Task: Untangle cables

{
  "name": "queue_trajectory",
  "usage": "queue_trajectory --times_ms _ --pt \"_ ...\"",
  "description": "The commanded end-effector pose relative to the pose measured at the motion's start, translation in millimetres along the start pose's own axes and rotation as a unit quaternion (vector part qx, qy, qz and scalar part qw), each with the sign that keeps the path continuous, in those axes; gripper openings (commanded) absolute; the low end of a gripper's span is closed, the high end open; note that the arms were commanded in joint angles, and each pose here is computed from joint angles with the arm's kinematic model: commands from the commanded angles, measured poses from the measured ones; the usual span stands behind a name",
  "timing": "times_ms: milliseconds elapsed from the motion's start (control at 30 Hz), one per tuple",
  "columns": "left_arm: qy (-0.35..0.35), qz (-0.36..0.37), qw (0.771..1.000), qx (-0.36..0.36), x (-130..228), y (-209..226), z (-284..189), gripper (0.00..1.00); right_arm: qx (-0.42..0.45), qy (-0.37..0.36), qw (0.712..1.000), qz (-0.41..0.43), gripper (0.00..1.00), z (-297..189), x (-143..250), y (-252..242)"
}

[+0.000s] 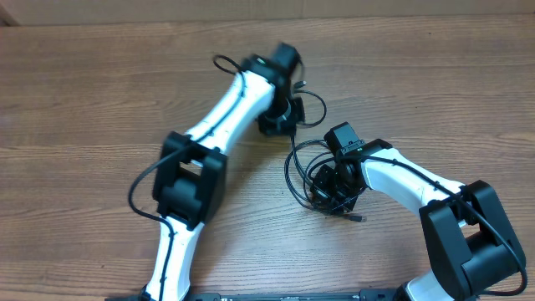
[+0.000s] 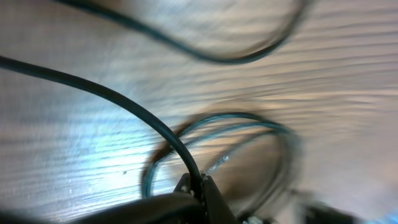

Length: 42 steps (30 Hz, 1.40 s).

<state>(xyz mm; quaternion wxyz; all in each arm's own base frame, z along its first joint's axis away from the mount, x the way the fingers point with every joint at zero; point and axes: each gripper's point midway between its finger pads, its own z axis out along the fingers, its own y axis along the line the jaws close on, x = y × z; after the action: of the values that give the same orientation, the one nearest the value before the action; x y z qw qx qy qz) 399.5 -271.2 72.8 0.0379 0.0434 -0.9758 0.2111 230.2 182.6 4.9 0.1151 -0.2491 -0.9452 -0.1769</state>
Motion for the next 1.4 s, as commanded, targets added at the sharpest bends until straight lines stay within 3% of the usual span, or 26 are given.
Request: queue_trajectory --times_ms 0,200,333,500,533,633,900,1067,1233,1367 --pt "0.010 0.069 0.988 0.141 -7 -36 -48 0.04 -0.027 0.042 0.998 -0.040 0.04 4 15 8" --pt "-0.020 0.068 0.983 0.167 -34 -12 -78 0.04 -0.075 0.067 0.986 -0.132 0.09 -3 25 27" --pt "-0.035 0.043 0.994 0.097 -45 31 -80 0.04 -0.101 0.059 0.967 -0.226 0.13 -30 31 45" --pt "-0.043 0.006 0.998 0.035 -51 73 -86 0.04 -0.136 -0.006 0.934 -0.330 0.20 -81 30 80" --pt "-0.041 0.002 0.999 0.033 -51 77 -87 0.04 -0.138 -0.023 0.931 -0.338 0.23 -90 28 86" --pt "-0.034 0.007 0.999 0.030 -48 83 -89 0.04 -0.151 -0.058 0.921 -0.354 0.48 -110 23 103" --pt "-0.003 0.049 0.998 0.027 -31 80 -86 0.04 -0.196 -0.121 0.889 -0.396 0.48 -127 8 137" --pt "0.014 0.133 0.987 0.086 -20 62 -88 0.04 -0.178 -0.143 0.865 -0.447 0.47 -127 3 136" --pt "0.011 0.209 0.969 0.129 -15 49 -92 0.04 -0.171 -0.134 0.867 -0.449 0.49 -120 4 130" --pt "0.008 0.225 0.964 0.139 -15 46 -92 0.04 -0.163 -0.130 0.877 -0.432 0.49 -117 2 126"
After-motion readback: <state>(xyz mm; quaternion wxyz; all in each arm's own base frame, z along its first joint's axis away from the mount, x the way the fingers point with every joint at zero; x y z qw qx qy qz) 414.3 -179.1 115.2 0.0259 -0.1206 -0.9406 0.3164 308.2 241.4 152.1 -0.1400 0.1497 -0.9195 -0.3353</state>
